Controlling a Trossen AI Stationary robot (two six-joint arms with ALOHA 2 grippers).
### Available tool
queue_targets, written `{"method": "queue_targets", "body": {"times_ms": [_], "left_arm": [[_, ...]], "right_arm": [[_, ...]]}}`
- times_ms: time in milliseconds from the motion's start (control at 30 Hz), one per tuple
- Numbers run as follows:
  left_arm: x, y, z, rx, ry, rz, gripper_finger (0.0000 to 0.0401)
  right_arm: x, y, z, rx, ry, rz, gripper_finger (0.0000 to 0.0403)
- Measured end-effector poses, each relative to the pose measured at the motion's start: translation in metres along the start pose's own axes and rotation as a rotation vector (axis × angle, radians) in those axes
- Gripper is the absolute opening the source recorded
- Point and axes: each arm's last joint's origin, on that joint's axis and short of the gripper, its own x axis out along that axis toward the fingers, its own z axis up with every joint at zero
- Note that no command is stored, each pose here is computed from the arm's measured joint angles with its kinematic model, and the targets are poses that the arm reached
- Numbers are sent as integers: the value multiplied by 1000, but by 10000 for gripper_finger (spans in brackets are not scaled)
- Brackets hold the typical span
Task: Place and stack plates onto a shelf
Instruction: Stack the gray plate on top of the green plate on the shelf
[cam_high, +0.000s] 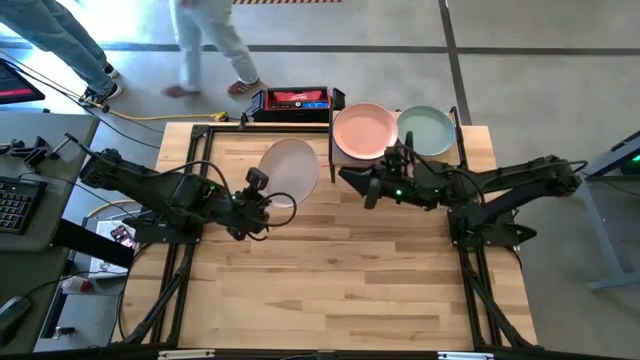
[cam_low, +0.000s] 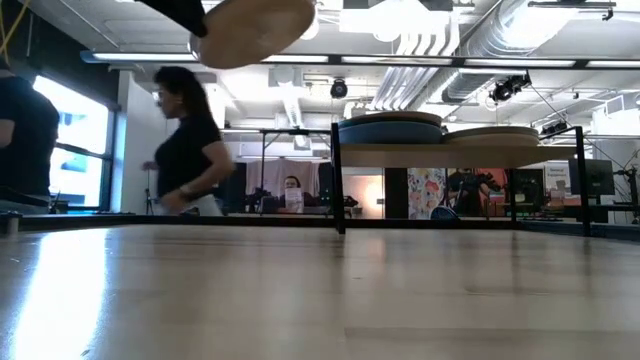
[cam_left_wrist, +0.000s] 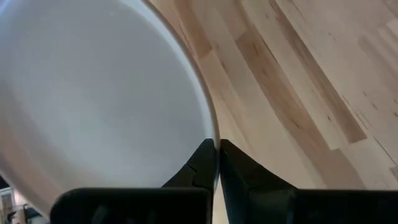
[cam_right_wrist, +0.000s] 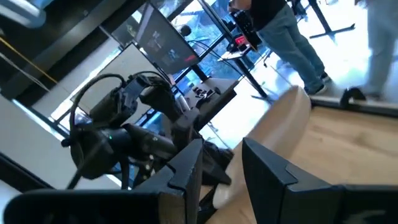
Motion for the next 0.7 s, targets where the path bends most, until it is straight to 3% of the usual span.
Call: {"method": "queue_targets", "body": {"times_ms": [167,333,700], "left_arm": [[-1,-2,-4,23,39,-22,1],[0,-6,-9,23,99,-50,1],[13,-15,-6,65,188,-113,1]], "right_arm": [[14,20,21,-83,21,-64,97],[34,20,35,-110,108,-258,97],[89,8,29,-82,306,-462,97]]}}
